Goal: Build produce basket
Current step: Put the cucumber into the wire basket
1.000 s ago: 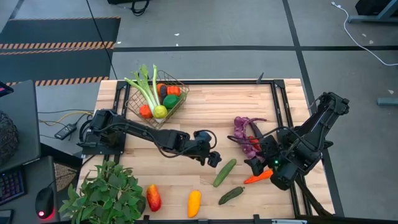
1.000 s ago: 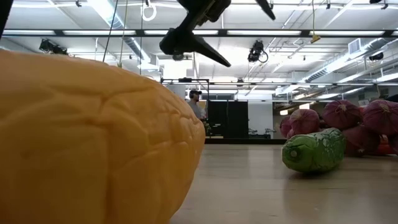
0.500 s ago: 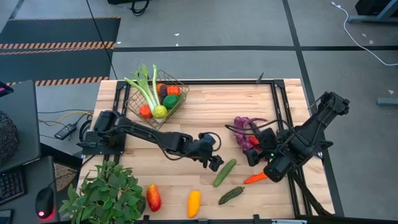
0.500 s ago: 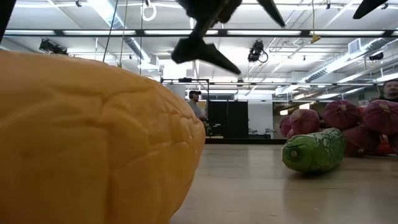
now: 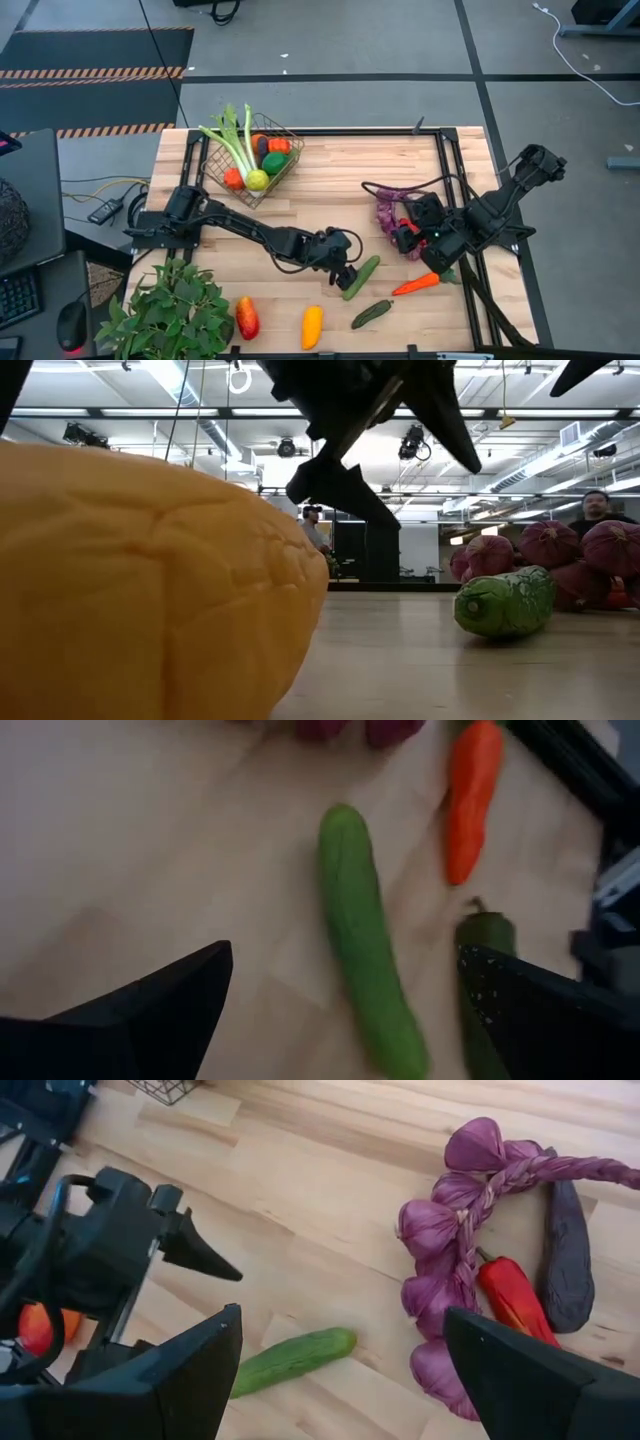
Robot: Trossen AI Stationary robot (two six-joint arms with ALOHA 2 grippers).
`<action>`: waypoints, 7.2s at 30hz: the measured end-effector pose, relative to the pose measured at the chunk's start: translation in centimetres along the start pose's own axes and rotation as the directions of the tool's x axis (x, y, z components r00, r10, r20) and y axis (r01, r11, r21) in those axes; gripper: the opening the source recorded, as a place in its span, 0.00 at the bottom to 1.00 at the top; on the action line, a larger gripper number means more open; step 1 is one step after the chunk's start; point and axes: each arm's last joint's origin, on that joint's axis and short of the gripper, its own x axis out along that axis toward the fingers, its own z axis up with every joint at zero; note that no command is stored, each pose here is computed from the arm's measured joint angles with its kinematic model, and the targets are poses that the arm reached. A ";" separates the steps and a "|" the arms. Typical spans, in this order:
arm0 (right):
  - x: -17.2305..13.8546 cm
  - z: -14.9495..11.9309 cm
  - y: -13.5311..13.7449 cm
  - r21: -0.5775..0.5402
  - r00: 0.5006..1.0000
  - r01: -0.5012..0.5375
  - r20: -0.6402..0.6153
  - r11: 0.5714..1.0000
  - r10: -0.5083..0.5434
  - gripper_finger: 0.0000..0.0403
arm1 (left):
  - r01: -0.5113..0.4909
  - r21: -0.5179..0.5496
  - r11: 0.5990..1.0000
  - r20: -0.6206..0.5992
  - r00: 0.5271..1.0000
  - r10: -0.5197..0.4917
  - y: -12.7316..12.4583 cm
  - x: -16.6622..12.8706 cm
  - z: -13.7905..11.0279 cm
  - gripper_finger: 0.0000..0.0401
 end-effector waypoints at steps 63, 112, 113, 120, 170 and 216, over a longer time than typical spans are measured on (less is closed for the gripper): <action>1.1 1.5 0.2 -0.015 0.994 0.052 -0.098 0.999 -0.054 0.86 | -0.071 0.205 0.976 0.073 0.996 0.057 -1.3 5.5 -4.7 0.99; 1.1 1.6 0.1 -0.051 0.994 0.053 -0.089 0.997 -0.058 0.86 | -0.252 0.577 0.777 -0.072 0.932 0.356 3.2 2.5 -0.6 0.99; 1.1 1.6 0.1 -0.051 0.994 0.053 -0.089 0.997 -0.058 0.86 | -0.253 0.597 0.762 -0.090 0.922 0.377 3.1 2.3 -0.6 0.99; 1.1 1.7 0.1 -0.061 0.997 0.051 -0.055 0.997 -0.054 0.86 | -0.252 0.616 0.747 -0.100 0.915 0.392 2.5 1.5 0.4 0.99; 1.1 1.9 -0.2 -0.102 0.997 0.080 -0.013 0.992 -0.082 0.86 | 0.183 0.671 0.719 -0.443 0.876 0.190 7.0 5.0 2.4 0.64; 1.0 2.2 -1.2 -0.111 0.983 0.178 0.055 0.978 -0.173 0.86 | -0.597 0.249 0.762 -0.119 0.762 0.636 17.9 -14.9 21.5 0.30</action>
